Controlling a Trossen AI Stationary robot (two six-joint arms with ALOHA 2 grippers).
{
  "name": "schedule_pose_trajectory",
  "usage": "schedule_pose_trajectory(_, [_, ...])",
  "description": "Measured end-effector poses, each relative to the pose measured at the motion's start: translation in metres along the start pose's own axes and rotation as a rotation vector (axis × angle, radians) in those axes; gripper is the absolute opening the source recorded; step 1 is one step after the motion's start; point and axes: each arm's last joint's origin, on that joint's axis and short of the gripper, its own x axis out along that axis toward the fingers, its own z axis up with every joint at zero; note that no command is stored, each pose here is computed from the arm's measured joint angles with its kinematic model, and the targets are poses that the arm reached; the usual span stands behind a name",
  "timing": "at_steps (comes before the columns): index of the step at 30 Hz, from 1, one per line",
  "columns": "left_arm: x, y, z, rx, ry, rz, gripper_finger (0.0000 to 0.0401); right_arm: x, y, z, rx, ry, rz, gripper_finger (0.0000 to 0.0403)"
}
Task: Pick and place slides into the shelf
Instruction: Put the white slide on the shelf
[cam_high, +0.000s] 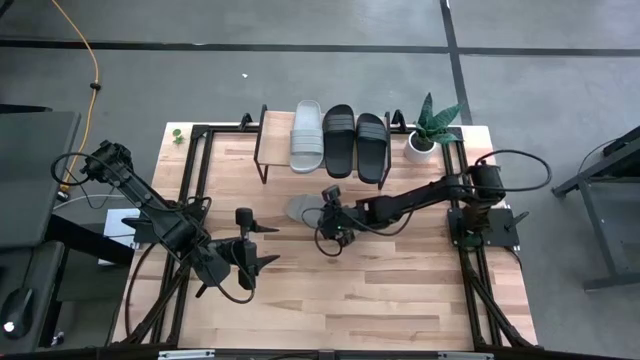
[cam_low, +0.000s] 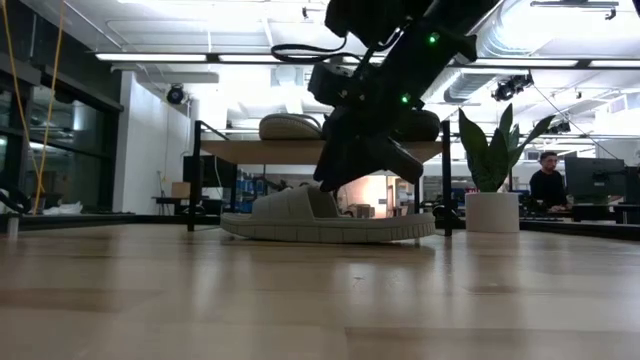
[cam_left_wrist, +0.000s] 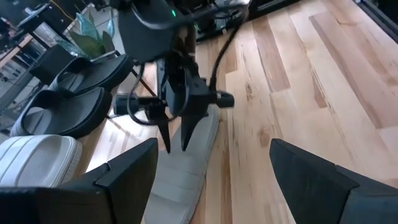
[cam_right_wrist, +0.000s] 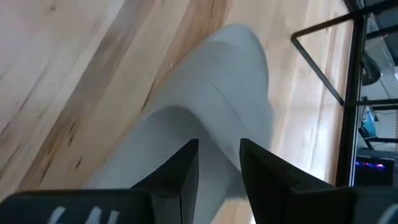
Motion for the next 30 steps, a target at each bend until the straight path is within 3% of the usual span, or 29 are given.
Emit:
schedule_pose_trajectory(20, [0.000, 0.000, 0.001, 0.001, -0.006, -0.001, 0.0298, 0.020, 0.006, 0.004, 0.006, -0.021, -0.091, 0.0105])
schedule_pose_trajectory(30, [0.000, 0.000, 0.001, 0.001, -0.006, -0.001, 0.0298, 0.020, 0.007, 0.005, 0.031, -0.042, -0.059, 0.0007])
